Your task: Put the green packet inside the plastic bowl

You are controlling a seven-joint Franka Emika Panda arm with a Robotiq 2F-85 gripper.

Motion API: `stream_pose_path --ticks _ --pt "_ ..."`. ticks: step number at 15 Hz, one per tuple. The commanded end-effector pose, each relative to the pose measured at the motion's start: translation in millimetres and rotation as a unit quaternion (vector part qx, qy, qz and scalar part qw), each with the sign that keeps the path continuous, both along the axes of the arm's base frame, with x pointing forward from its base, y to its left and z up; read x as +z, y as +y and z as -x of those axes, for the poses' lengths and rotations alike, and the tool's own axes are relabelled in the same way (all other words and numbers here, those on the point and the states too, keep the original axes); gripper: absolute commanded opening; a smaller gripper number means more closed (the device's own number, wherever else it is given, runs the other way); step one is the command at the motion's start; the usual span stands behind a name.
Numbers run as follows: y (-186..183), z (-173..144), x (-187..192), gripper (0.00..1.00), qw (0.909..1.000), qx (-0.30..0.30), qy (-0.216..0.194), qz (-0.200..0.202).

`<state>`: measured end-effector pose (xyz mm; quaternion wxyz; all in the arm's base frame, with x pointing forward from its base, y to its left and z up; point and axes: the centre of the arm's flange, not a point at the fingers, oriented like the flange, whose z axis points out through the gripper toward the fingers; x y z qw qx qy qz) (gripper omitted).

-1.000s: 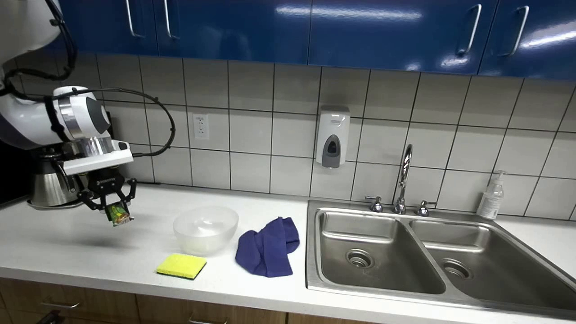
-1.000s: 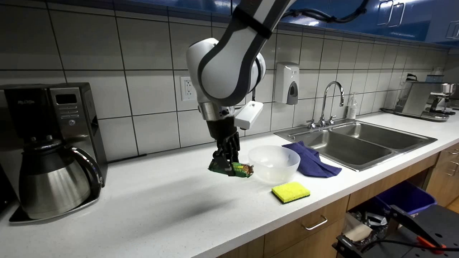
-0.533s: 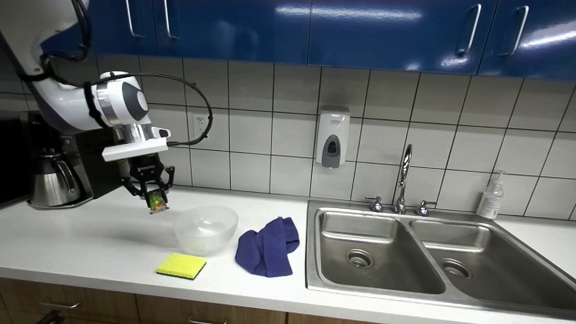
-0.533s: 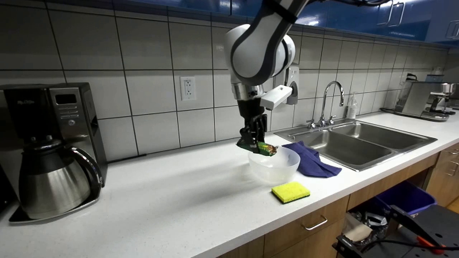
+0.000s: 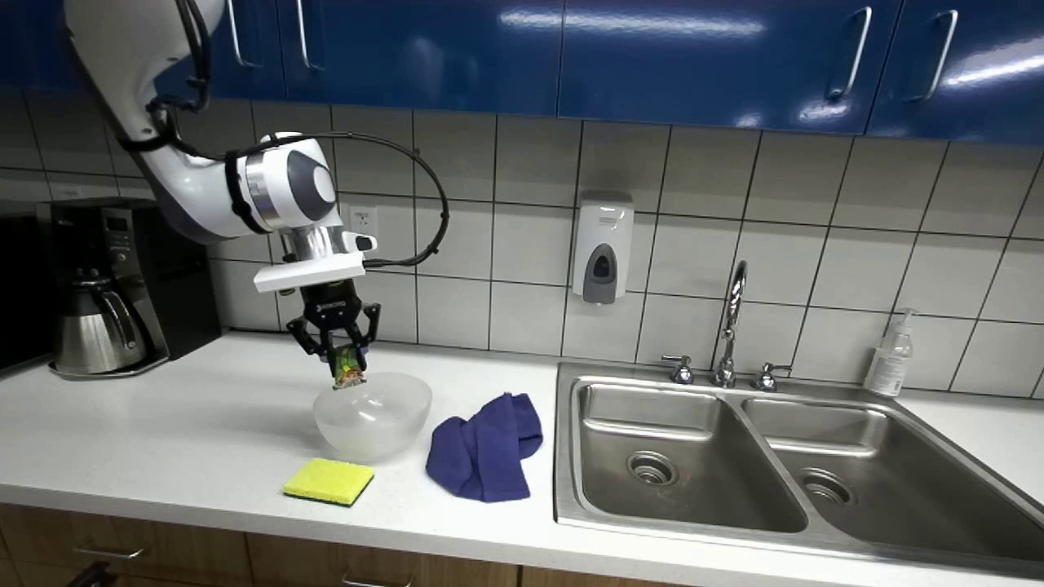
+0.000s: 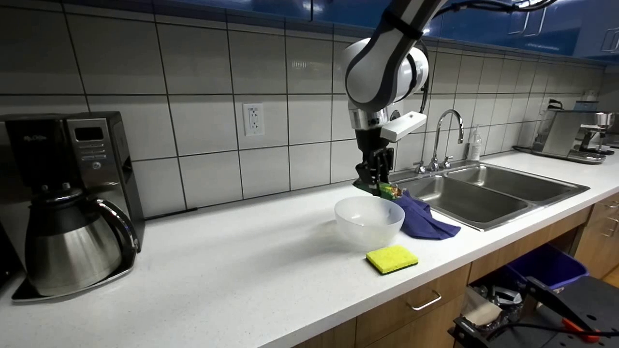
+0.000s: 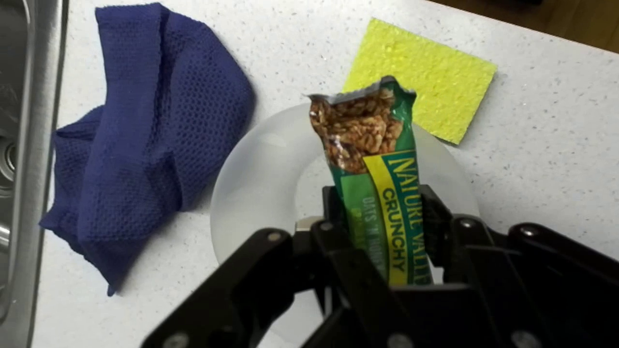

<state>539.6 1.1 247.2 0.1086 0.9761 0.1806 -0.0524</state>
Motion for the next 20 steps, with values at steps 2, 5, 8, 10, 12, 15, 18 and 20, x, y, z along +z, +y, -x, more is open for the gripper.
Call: stream_pose_path --ticks 2,5,8,10,12,15,18,20 --pt "-22.2 -25.8 -20.5 0.16 0.9985 -0.055 0.004 -0.008" --pt "-30.3 -41.2 -45.5 0.16 0.9962 -0.086 0.013 -0.013" --pt "-34.5 -54.4 -68.0 0.16 0.9933 -0.114 0.017 -0.016" --pt "-36.6 -62.2 -79.9 0.16 0.9913 -0.129 0.017 -0.019" --pt "-37.3 -68.0 -87.3 0.4 0.9893 -0.143 0.021 -0.023" --pt "-34.9 -68.3 -90.9 0.74 0.987 -0.156 0.022 -0.032" --pt "-30.6 -54.4 -78.9 0.95 0.9855 -0.163 0.014 -0.047" --pt "-23.5 -41.4 -65.0 1.0 0.9848 -0.165 0.006 -0.052"
